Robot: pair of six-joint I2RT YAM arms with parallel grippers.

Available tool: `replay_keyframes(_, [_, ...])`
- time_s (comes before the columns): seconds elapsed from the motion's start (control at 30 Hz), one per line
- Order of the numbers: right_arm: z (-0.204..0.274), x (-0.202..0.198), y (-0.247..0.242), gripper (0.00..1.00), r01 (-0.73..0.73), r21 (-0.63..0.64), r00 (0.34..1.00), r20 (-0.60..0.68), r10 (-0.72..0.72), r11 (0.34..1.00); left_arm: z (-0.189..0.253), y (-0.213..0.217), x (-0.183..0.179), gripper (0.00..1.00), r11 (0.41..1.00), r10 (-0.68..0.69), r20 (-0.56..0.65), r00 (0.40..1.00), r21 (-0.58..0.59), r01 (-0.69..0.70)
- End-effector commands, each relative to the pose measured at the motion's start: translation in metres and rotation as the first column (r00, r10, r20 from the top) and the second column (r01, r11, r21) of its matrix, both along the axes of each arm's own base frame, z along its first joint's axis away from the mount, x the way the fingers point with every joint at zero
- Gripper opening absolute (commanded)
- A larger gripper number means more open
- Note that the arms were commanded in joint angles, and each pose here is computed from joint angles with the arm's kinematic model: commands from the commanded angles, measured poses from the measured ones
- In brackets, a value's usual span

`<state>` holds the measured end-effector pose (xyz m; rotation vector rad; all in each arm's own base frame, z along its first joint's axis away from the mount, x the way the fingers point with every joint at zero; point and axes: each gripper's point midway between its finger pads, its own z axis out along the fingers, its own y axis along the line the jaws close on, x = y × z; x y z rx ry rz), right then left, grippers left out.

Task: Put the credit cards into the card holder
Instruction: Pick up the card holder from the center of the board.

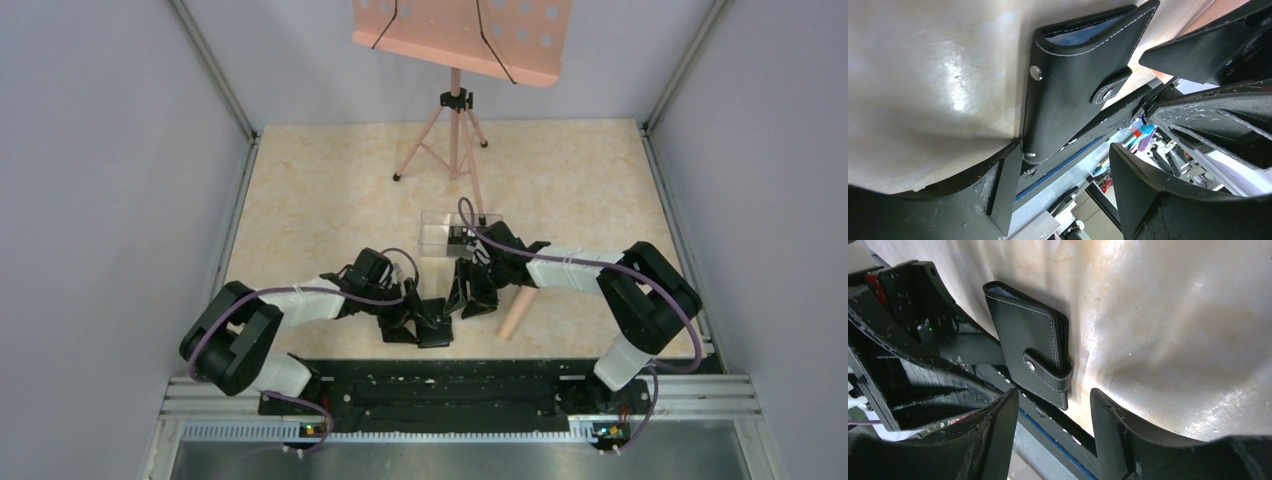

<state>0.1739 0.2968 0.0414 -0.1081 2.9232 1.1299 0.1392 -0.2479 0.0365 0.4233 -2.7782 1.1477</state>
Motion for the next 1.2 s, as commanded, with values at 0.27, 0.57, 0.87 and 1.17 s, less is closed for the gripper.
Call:
replay_keyframes(0.27, [-0.006,0.002,0.004,0.54,-0.029,-0.007,0.997,0.072,0.029,1.000,-0.017,0.020,0.016,0.71,0.972,0.085,0.086,0.993,0.210,-0.101])
replay_keyframes(0.57, [-0.002,0.009,-0.005,0.63,-0.053,-0.028,0.962,0.266,0.059,0.998,-0.023,0.021,0.019,0.74,0.971,0.088,0.108,0.990,0.211,-0.110])
replay_keyframes(0.87, [-0.013,-0.011,0.023,0.59,-0.166,0.040,0.966,0.209,0.154,0.985,-0.029,0.010,0.022,0.64,0.981,0.055,0.089,0.995,0.179,-0.070])
replay_keyframes(1.17, [-0.010,-0.009,0.033,0.35,-0.173,0.079,0.967,0.203,0.154,0.982,-0.005,-0.004,0.034,0.54,0.994,0.063,0.184,0.981,0.072,-0.077])
